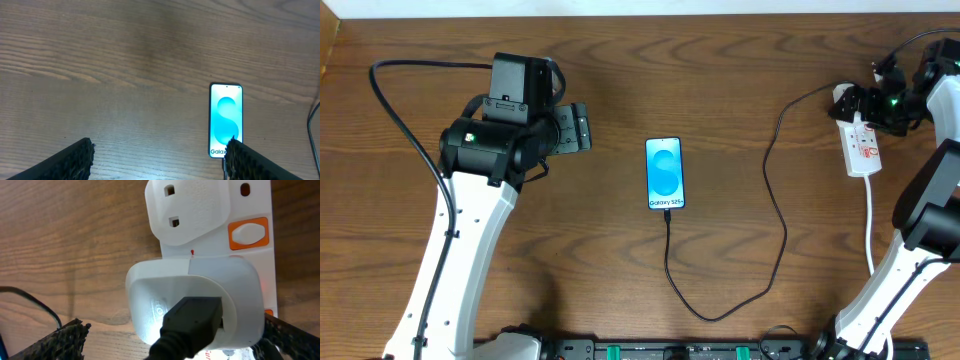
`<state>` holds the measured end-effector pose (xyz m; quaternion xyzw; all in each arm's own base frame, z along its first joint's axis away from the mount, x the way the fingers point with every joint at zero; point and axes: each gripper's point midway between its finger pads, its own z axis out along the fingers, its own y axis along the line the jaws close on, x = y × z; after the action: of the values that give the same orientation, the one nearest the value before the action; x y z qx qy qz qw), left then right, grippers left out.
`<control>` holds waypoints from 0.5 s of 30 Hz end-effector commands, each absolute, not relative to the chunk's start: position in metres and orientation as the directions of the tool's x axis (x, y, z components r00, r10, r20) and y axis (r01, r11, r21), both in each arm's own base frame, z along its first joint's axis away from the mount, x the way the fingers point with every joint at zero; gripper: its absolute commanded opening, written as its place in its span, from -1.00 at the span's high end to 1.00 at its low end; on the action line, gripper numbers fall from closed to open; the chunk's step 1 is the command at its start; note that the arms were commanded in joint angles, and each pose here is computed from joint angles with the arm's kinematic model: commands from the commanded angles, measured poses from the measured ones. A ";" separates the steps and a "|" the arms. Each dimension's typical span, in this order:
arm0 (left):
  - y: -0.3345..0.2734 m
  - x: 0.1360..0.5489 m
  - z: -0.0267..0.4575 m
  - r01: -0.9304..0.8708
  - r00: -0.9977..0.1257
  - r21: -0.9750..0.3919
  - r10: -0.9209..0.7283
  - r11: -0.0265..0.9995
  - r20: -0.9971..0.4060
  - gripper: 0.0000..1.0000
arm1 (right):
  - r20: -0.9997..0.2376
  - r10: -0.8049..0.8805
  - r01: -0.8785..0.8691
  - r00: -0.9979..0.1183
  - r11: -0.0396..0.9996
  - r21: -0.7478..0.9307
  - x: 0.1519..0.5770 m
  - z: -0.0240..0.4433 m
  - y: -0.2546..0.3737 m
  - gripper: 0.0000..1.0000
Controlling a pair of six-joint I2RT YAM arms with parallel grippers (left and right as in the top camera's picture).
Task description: Plug charger to phone and switch on socket
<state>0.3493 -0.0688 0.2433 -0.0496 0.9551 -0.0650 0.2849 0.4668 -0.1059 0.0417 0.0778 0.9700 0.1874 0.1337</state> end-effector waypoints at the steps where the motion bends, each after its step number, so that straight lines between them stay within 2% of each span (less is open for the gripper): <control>1: -0.066 0.349 0.247 -0.059 -0.828 -0.136 -0.124 0.989 -0.547 -0.68 | -0.089 0.197 0.128 -0.976 0.859 0.497 0.452 0.010 -0.053 -0.98; 11: -0.066 0.349 0.247 -0.059 -0.828 -0.136 -0.124 0.989 -0.547 -0.68 | -0.176 0.303 0.201 -0.937 0.876 0.439 0.460 0.050 -0.100 -0.99; 12: -0.066 0.349 0.247 -0.059 -0.828 -0.136 -0.124 0.989 -0.547 -0.68 | -0.239 0.319 0.197 -0.917 0.884 0.425 0.463 0.077 -0.114 -0.98; 15: -0.066 0.349 0.247 -0.059 -0.828 -0.136 -0.124 0.989 -0.547 -0.68 | -0.319 0.331 0.206 -0.888 0.907 0.368 0.460 0.112 -0.134 -0.99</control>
<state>0.3493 -0.0688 0.2433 -0.0496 0.9550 -0.0650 0.2851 0.4611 -0.1133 0.0552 0.1254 0.9647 0.1905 0.1316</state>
